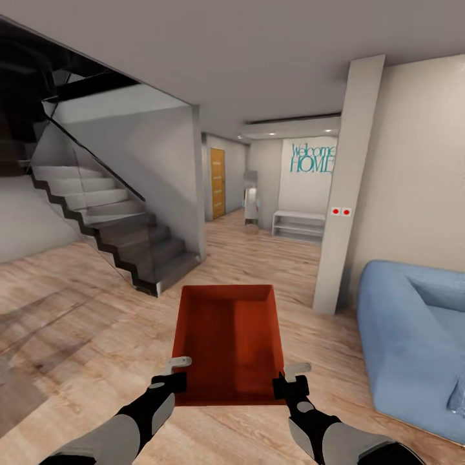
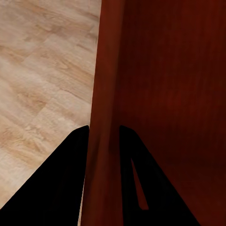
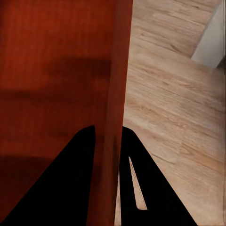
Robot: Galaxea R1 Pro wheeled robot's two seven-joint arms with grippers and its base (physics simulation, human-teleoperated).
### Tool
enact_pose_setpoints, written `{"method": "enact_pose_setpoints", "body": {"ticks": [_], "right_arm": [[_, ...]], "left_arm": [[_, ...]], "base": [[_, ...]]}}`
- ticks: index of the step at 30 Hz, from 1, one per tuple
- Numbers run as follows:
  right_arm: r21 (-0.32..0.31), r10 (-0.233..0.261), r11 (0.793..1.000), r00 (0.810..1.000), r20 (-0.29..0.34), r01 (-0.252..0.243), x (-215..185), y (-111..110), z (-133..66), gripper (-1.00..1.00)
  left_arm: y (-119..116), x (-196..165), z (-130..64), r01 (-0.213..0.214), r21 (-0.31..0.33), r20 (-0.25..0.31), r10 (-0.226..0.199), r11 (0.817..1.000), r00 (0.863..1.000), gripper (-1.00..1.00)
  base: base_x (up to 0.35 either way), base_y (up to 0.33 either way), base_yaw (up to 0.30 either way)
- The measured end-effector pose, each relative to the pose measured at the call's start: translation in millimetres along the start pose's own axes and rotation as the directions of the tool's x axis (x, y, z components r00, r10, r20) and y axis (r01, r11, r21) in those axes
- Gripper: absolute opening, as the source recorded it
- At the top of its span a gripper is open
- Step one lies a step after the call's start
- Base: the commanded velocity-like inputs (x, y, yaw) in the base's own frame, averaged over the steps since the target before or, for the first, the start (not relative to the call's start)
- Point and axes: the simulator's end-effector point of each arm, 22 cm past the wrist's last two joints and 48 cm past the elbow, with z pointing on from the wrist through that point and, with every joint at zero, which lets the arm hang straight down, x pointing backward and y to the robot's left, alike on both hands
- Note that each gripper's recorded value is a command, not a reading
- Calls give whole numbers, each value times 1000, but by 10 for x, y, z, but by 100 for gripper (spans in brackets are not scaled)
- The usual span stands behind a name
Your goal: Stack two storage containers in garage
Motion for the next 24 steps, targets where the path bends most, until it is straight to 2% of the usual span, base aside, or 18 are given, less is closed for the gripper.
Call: {"method": "enact_pose_setpoints", "body": {"ticks": [24], "right_arm": [[0, -1, 1000, 1000, 0, 1, 0, -1, 0, -100]], "left_arm": [[-1, 0, 0, 0, 0, 0, 0, 1000, 1000, -100]], "base": [[321, 0, -12]]}}
